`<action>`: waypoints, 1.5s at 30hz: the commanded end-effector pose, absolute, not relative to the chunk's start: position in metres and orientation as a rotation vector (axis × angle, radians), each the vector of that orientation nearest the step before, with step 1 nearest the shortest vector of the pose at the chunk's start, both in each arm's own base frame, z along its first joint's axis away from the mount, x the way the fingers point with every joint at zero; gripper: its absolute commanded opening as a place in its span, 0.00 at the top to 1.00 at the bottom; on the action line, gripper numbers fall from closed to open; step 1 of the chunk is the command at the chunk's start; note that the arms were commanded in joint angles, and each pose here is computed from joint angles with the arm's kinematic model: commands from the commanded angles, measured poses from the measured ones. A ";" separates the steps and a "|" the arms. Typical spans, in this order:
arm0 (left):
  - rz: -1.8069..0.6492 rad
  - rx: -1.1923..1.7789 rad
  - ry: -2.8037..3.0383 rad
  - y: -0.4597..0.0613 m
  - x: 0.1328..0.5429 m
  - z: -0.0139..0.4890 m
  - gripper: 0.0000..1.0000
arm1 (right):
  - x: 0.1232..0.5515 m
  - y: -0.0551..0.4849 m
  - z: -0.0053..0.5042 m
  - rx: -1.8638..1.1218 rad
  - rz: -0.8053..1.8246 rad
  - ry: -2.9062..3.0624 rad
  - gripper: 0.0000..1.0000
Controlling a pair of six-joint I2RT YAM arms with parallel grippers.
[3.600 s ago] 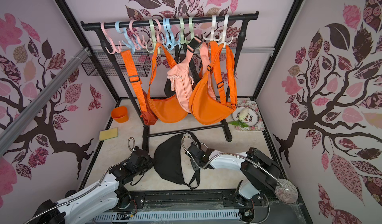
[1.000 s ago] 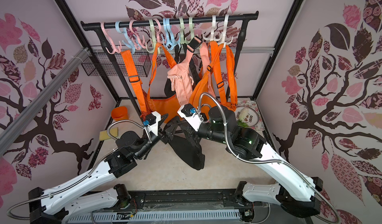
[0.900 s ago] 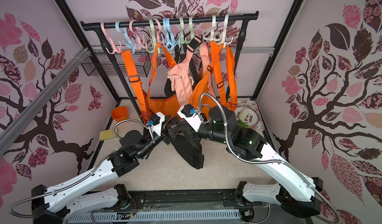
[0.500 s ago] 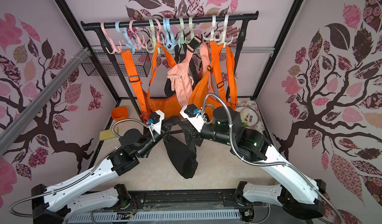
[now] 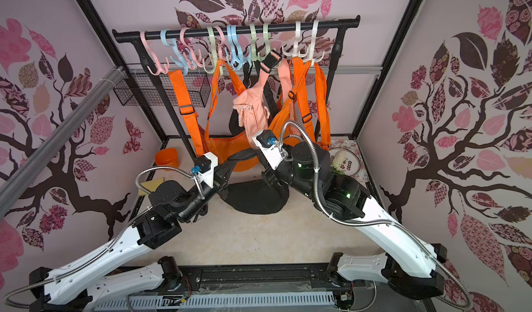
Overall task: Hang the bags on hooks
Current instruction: Hang the bag on the hook.
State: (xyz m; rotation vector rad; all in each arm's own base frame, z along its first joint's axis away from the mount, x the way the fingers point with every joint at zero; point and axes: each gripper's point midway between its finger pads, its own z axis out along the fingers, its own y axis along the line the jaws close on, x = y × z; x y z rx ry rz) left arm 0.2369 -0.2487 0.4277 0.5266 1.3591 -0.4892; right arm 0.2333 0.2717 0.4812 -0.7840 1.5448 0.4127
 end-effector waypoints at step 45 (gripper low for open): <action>-0.264 0.170 1.559 -0.143 0.441 0.586 1.00 | 0.451 0.247 0.691 -0.152 0.506 0.760 1.00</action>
